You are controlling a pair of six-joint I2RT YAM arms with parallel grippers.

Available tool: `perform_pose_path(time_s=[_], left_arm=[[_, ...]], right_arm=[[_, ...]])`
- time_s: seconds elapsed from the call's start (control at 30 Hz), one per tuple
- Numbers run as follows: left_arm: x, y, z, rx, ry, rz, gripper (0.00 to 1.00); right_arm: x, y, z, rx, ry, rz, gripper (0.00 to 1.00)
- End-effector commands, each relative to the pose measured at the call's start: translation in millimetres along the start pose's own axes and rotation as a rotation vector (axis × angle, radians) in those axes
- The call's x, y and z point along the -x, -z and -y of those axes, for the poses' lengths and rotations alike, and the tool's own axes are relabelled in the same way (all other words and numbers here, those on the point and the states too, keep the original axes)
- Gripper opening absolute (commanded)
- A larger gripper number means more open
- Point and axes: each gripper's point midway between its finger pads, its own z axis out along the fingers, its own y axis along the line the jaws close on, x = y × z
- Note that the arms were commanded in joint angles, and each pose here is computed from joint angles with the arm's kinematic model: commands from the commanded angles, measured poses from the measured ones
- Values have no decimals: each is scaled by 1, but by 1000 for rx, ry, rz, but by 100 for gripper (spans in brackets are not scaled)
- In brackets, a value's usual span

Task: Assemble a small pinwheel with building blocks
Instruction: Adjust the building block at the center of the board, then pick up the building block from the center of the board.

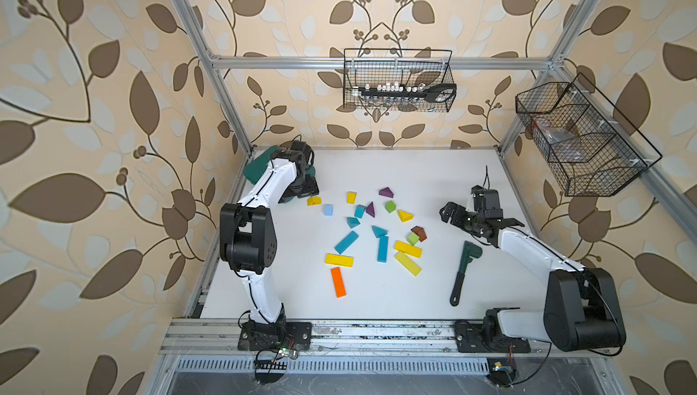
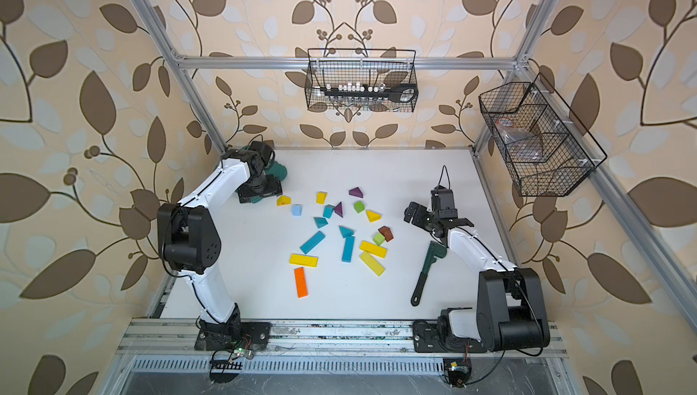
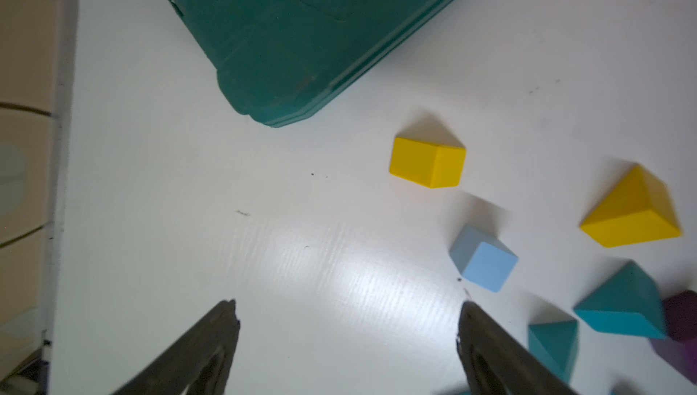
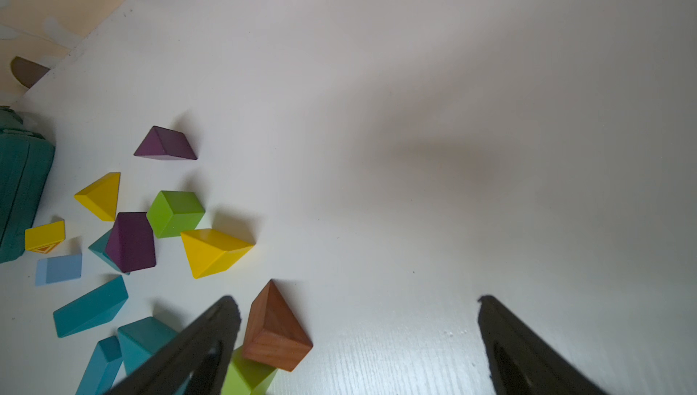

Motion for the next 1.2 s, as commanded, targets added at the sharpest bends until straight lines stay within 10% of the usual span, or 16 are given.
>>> perform_pose_path(time_s=[0.0,1.17], left_arm=[[-15,-17,-6,116,-142,-86,91],[47,-101,44,-16,-344,-100,70]], right_arm=[[6,2,-3,10,-4,9,100],[4,-8,2,-21,-1,-13,100]])
